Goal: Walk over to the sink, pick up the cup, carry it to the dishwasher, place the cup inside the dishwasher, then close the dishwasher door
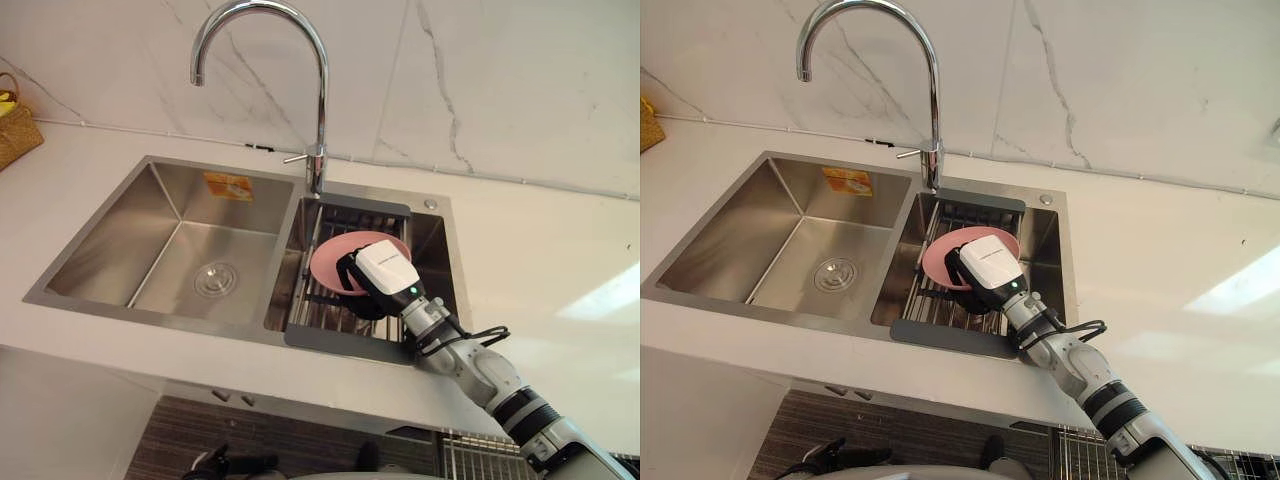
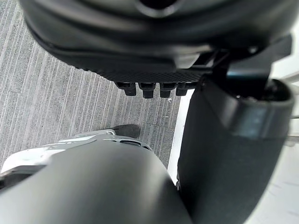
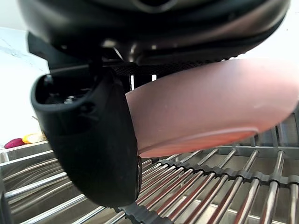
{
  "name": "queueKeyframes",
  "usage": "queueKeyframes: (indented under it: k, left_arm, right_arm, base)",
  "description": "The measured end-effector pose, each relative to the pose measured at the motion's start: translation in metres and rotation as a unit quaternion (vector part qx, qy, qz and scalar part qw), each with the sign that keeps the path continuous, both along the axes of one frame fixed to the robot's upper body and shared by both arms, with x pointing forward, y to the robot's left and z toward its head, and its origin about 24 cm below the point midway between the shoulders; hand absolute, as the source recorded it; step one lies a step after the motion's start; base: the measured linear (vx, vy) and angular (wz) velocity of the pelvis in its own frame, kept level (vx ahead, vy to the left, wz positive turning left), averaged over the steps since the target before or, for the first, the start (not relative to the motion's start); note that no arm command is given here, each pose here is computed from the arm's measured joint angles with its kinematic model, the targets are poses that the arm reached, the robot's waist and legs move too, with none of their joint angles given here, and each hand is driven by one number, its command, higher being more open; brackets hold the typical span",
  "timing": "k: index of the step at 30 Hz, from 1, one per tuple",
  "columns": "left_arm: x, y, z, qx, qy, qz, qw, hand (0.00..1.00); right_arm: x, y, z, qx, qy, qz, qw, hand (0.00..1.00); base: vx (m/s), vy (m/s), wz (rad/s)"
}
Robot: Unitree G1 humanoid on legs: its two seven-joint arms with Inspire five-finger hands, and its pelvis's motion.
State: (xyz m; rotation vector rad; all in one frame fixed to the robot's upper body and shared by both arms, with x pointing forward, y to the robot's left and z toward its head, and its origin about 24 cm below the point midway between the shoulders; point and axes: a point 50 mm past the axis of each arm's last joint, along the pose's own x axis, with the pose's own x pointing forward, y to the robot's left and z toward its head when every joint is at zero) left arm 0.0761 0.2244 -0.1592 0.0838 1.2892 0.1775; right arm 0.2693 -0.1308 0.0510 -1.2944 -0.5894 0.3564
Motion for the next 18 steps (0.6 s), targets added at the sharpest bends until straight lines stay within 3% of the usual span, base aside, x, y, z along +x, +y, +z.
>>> queueKeyframes:
  k: [6, 11, 18]
  left_arm:
    - [-0.001, 0.0, 0.0, 0.004, -0.004, 0.002, 1.0, 1.0]
    - [-0.003, 0.001, 0.0, 0.004, -0.002, 0.004, 1.0, 1.0]
    - [-0.01, 0.002, -0.001, -0.002, 0.002, 0.017, 1.0, 1.0]
  right_arm:
    - [0.008, -0.022, 0.016, 0.009, -0.031, -0.041, 0.999, 0.0]
    - [0.013, -0.049, 0.054, 0.021, -0.112, -0.081, 0.99, 0.0]
    - [-0.004, -0.088, 0.105, 0.018, -0.22, -0.114, 0.969, 0.0]
  base:
    - [0.0, 0.0, 0.0]
    - [0.0, 0.0, -0.01]
    - [-0.01, 0.005, -0.11]
